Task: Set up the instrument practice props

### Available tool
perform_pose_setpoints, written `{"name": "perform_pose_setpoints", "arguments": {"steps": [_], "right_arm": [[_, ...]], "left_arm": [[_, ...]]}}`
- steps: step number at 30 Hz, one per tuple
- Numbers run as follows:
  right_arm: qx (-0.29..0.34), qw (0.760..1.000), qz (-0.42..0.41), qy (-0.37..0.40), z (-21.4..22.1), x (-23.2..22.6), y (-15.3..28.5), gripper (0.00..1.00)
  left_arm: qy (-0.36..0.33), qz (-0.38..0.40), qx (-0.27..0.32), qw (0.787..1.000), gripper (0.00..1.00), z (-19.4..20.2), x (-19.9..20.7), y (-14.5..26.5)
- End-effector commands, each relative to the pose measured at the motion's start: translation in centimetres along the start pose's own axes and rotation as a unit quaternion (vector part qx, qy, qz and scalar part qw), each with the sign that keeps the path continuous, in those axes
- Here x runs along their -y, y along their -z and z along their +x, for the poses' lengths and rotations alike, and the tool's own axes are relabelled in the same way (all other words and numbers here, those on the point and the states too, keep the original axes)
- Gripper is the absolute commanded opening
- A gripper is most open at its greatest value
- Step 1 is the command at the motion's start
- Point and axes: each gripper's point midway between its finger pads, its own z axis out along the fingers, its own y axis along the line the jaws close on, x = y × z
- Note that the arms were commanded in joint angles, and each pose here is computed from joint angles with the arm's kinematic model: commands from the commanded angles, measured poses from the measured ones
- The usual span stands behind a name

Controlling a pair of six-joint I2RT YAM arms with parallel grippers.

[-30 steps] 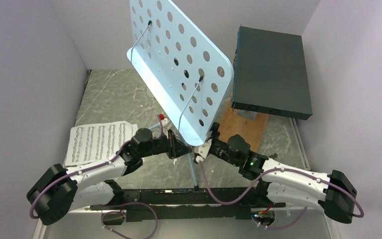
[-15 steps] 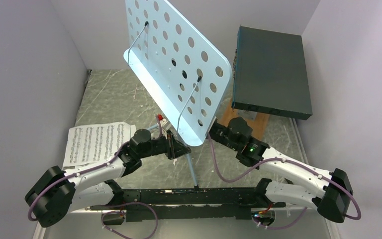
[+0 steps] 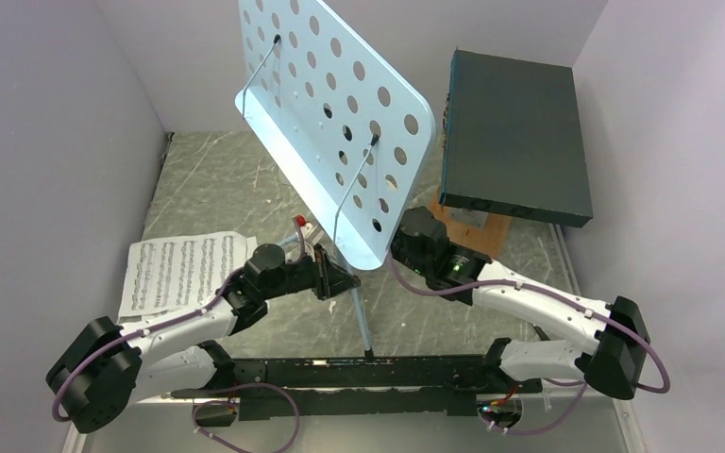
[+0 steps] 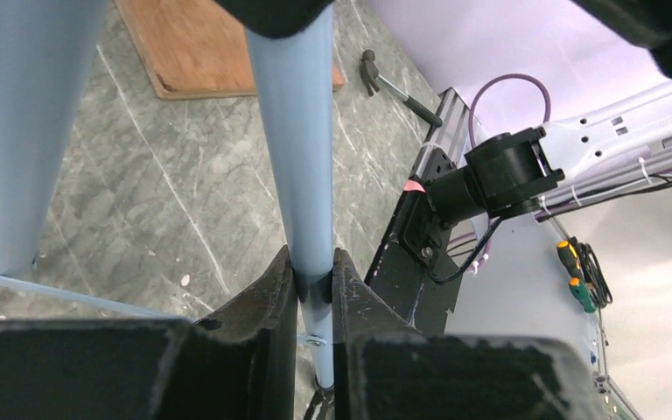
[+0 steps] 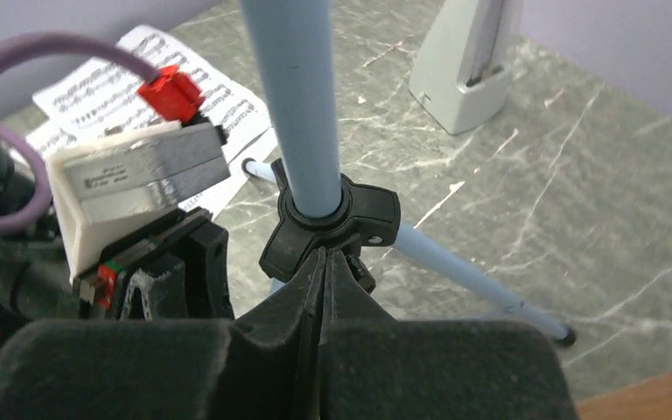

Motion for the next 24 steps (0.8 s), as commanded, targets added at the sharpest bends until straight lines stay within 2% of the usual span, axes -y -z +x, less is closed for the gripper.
{"name": "perform_pose_setpoints", "arguments": {"steps": [1, 5, 10, 12, 14, 15, 16, 17, 19, 21, 22, 24], "right_arm": [[-0.014, 0.963, 0.242, -0.117, 1.6, 8.1, 0.8, 0.0], [-0.032, 0.945, 0.261, -0.192, 2.8, 8.1, 1.0, 0.0], [-0.062, 0.939, 0.231, -0.248, 3.6, 7.7, 0.0, 0.0], [-0.078, 0.939, 0.212, -0.258, 3.8, 7.3, -0.3, 0.0], [-0.077, 0.95, 0.186, -0.239, 3.3, 6.7, -0.5, 0.0], [-0.072, 0.955, 0.169, -0.231, 2.9, 6.3, -0.6, 0.05], [-0.066, 0.96, 0.15, -0.227, 2.3, 5.8, -0.6, 0.29], [-0.06, 0.963, 0.137, -0.223, 1.8, 5.5, -0.4, 0.45], [-0.052, 0.969, 0.115, -0.213, 0.8, 4.9, 0.0, 0.65], [-0.048, 0.974, 0.097, -0.201, -0.1, 4.3, 0.7, 0.74], [-0.048, 0.976, 0.091, -0.194, -0.4, 4.1, 1.1, 0.77], [-0.047, 0.98, 0.076, -0.177, -0.7, 3.3, 1.7, 0.8]], "left_arm": [[0.028, -0.007, -0.117, 0.993, 0.0, 6.7, -1.1, 1.8], [0.031, -0.005, -0.117, 0.993, 0.0, 6.8, -1.0, 1.7], [0.034, -0.002, -0.118, 0.992, 0.0, 6.8, -1.0, 1.6], [0.035, -0.002, -0.117, 0.993, 0.0, 6.8, -0.9, 1.6], [0.034, -0.005, -0.114, 0.993, 0.0, 6.4, -0.8, 1.7], [0.035, -0.008, -0.113, 0.993, 0.0, 6.2, -0.7, 1.8], [0.035, -0.007, -0.108, 0.993, 0.0, 5.7, -0.4, 1.7], [0.037, -0.004, -0.104, 0.994, 0.03, 5.3, 0.0, 1.7], [0.039, 0.001, -0.096, 0.995, 0.2, 4.1, 0.9, 1.8], [0.037, -0.003, -0.087, 0.996, 0.4, 3.0, 1.5, 2.0], [0.035, -0.005, -0.08, 0.996, 0.48, 2.5, 1.8, 2.2], [0.029, -0.014, -0.066, 0.997, 0.69, 1.5, 2.2, 2.8]]}}
